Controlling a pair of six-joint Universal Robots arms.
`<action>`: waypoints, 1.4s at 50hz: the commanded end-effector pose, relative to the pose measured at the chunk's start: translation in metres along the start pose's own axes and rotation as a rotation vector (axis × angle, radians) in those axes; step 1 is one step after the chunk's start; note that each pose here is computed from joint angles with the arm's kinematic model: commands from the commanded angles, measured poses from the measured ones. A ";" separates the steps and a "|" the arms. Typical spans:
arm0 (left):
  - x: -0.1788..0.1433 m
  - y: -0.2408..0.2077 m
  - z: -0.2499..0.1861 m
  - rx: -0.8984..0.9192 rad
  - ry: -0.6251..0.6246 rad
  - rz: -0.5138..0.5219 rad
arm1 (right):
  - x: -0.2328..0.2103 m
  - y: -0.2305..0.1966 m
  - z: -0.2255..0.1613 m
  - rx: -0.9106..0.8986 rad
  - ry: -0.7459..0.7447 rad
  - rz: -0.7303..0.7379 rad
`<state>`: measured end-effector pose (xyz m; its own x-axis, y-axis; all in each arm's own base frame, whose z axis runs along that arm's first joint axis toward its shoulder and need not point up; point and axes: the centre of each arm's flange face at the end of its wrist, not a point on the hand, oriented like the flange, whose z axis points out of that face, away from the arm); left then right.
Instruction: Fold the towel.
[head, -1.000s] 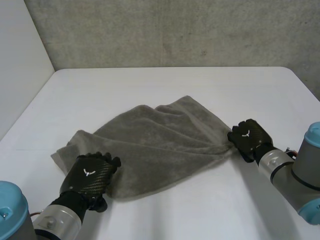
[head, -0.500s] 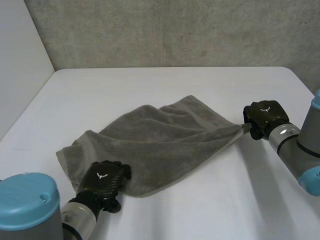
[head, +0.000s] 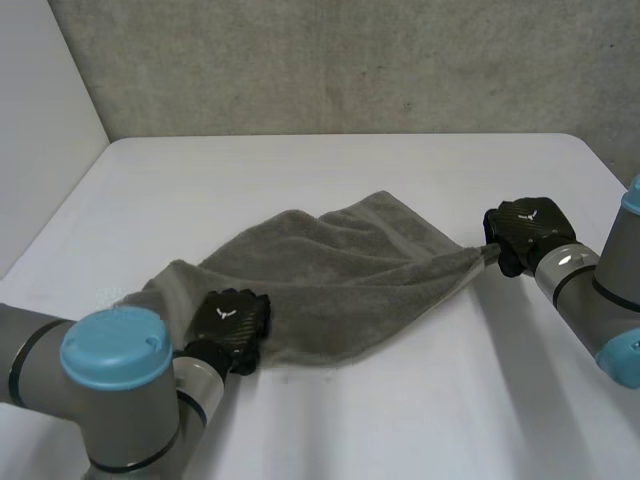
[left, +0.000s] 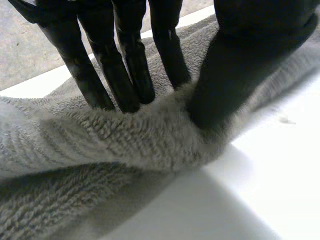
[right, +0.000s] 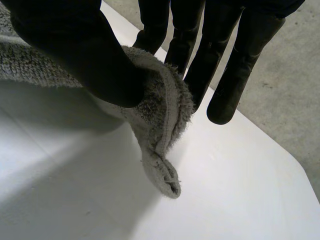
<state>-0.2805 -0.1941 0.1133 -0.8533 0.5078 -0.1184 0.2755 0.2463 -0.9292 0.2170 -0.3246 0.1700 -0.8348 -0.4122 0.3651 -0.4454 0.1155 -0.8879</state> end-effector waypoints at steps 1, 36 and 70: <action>-0.004 -0.006 0.013 0.018 -0.015 0.015 | 0.004 -0.005 0.009 0.019 0.010 -0.005; -0.093 -0.190 0.061 0.508 -0.185 0.166 | 0.023 -0.152 -0.010 0.496 0.117 0.044; -0.055 -0.027 0.000 -0.054 0.077 0.105 | -0.010 0.008 -0.047 -0.058 -0.052 0.058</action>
<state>-0.2389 -0.2363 0.1386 -0.7851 0.5920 -0.1821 0.3926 0.2484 -0.8855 0.2203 -0.2567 0.1704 -0.7452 -0.5456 0.3834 -0.5421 0.1608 -0.8248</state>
